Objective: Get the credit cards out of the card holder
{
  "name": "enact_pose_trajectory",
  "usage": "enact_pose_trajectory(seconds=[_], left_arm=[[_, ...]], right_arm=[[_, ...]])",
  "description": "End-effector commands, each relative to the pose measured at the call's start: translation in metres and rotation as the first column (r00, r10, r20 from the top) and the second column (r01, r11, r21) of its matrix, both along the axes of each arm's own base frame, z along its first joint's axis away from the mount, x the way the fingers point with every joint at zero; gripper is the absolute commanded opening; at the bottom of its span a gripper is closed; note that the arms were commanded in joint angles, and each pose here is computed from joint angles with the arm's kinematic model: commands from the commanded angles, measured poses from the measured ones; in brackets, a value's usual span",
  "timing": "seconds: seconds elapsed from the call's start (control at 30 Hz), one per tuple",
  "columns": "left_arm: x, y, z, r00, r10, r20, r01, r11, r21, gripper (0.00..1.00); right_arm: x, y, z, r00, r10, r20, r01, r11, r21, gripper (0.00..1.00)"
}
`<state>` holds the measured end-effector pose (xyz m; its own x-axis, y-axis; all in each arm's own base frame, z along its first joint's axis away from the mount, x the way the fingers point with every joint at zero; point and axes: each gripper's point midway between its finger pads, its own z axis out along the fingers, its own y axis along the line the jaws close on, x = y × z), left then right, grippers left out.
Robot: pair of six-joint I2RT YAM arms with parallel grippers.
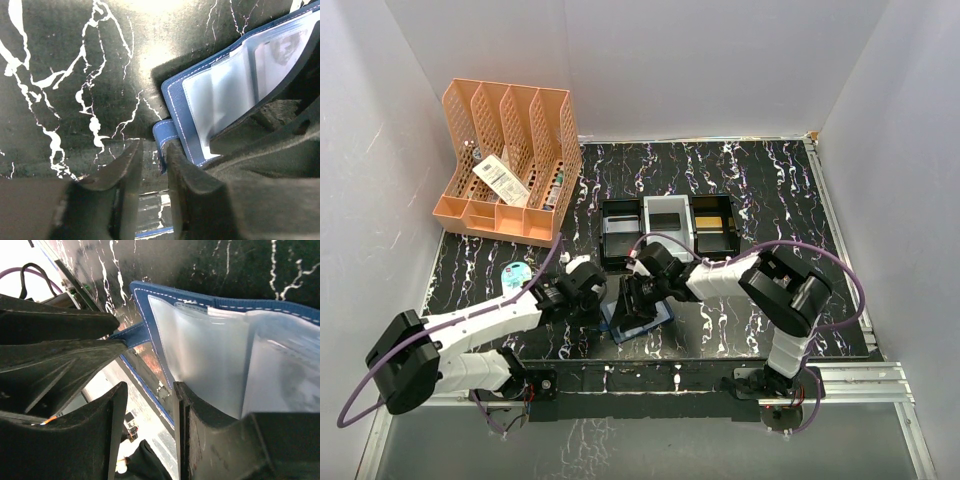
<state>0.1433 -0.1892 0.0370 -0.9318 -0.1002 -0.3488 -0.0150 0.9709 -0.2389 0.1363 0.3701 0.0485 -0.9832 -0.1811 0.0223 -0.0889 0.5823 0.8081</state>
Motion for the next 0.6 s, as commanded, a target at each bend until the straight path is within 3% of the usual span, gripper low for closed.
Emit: enact_pose_trajectory(seconds=[0.0,0.13,0.3,0.57], left_arm=[[-0.001,0.015,0.013,0.997,0.066,0.028,-0.067,0.998,0.019,0.31],[0.008,0.011,0.031,0.991,0.103,0.091,-0.098,0.994,-0.052,0.47],[0.022,-0.008,0.047,0.983,0.126,0.135,-0.105,0.983,-0.15,0.58],[0.038,-0.027,0.036,0.984,0.131,0.121,-0.114,0.984,-0.14,0.67]], right_arm=[[0.01,0.013,0.022,0.997,-0.05,0.053,0.043,0.992,0.12,0.4],[0.02,0.013,0.029,0.988,-0.144,0.057,0.136,0.984,0.116,0.31],[0.026,0.001,0.024,0.972,-0.22,0.088,0.213,0.974,0.078,0.19],[0.023,-0.009,0.018,0.968,-0.229,0.103,0.226,0.973,0.039,0.09]])
